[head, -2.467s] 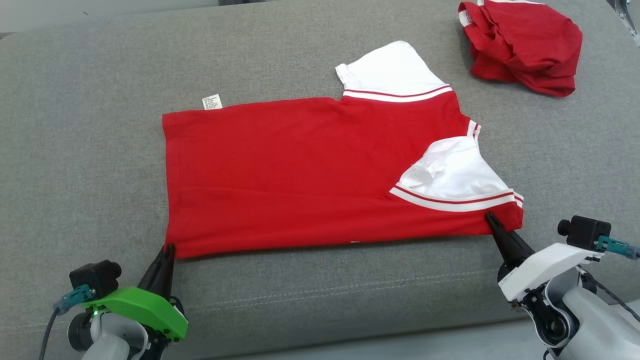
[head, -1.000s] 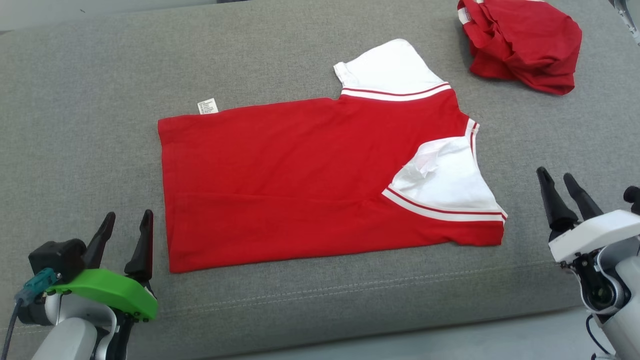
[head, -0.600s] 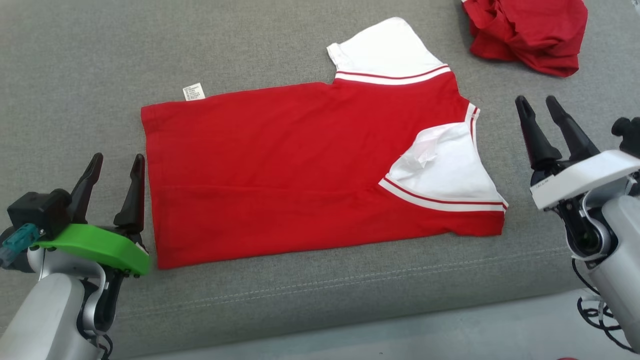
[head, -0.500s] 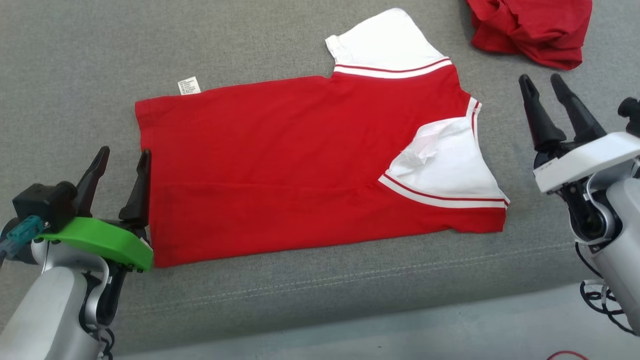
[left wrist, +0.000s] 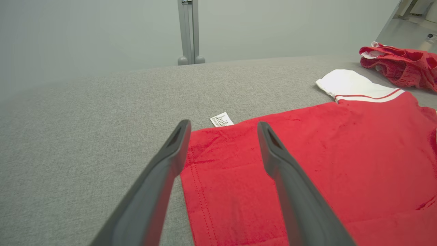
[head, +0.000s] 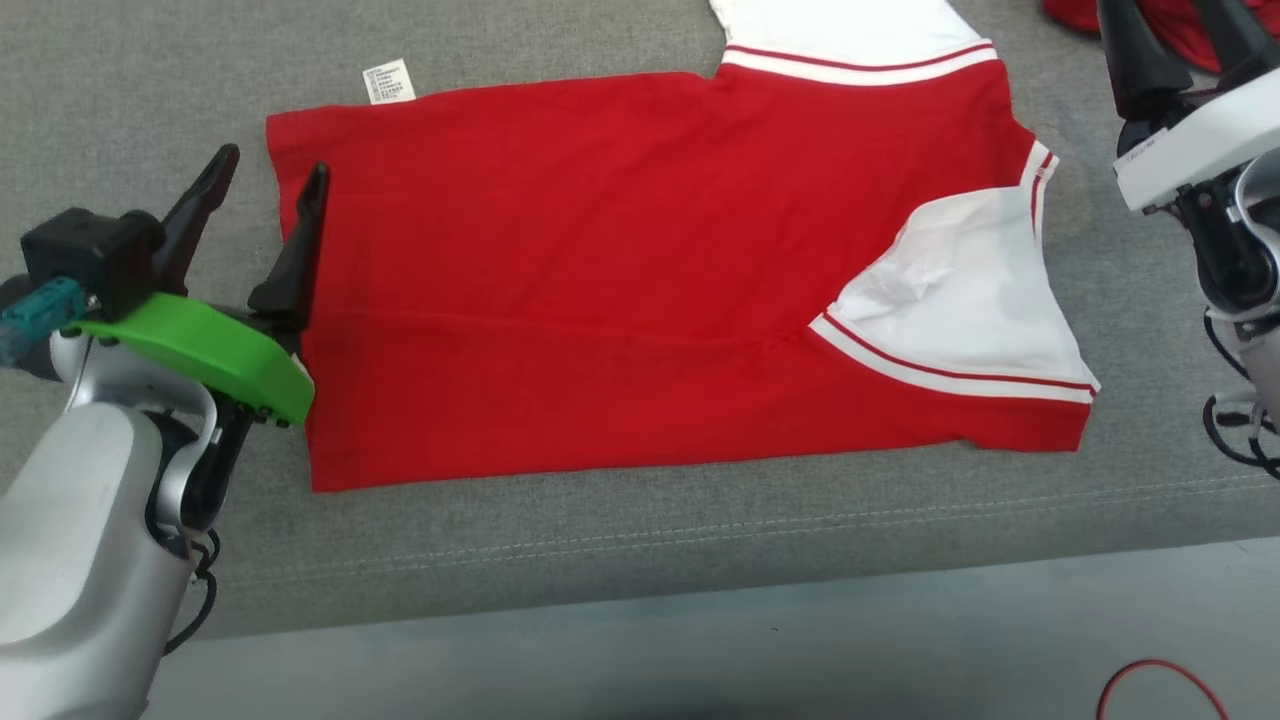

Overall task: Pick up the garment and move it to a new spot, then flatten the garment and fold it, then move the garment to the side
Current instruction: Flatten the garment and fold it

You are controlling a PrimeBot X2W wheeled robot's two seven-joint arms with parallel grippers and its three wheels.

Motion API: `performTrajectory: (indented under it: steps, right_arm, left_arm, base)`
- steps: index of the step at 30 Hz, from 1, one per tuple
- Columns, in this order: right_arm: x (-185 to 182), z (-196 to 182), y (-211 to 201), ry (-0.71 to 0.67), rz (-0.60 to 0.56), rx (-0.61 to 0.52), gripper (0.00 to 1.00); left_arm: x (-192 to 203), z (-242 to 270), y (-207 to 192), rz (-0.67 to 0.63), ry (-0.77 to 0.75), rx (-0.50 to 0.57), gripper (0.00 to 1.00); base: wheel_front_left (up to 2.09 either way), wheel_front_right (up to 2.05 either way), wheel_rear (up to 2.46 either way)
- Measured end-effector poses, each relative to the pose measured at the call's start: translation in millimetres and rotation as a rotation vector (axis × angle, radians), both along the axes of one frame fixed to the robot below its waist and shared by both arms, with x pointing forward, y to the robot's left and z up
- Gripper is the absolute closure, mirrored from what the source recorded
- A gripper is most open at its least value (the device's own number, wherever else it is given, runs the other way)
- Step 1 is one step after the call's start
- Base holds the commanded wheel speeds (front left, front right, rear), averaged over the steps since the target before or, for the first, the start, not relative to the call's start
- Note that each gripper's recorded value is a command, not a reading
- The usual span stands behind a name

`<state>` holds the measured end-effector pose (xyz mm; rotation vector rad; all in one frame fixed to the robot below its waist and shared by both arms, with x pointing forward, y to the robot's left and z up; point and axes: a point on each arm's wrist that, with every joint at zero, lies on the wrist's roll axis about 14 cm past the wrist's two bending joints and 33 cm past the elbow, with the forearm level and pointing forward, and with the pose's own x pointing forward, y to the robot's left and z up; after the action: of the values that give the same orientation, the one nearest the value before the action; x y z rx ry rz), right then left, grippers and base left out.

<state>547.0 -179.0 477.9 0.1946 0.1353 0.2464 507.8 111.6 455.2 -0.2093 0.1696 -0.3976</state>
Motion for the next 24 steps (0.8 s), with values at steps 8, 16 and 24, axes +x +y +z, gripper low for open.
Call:
performTrajectory:
  steps: [8, 16, 24]
  right_arm:
    - [49, -15, 34, 0.048, 0.079, -0.021, 0.00]
    - [71, -40, 52, 0.114, 0.128, -0.061, 0.00]
    - [96, -64, 52, 0.209, 0.122, -0.104, 0.00]
  left_arm:
    - [21, -46, 18, 0.030, 0.182, -0.012, 0.00]
    - [46, -68, 28, 0.052, 0.252, -0.014, 0.00]
    - [57, -90, 10, -0.015, 0.295, -0.001, 0.00]
  base:
    - [0.00, 0.00, 0.00]
    - [0.00, 0.00, 0.00]
    - [0.00, 0.00, 0.00]
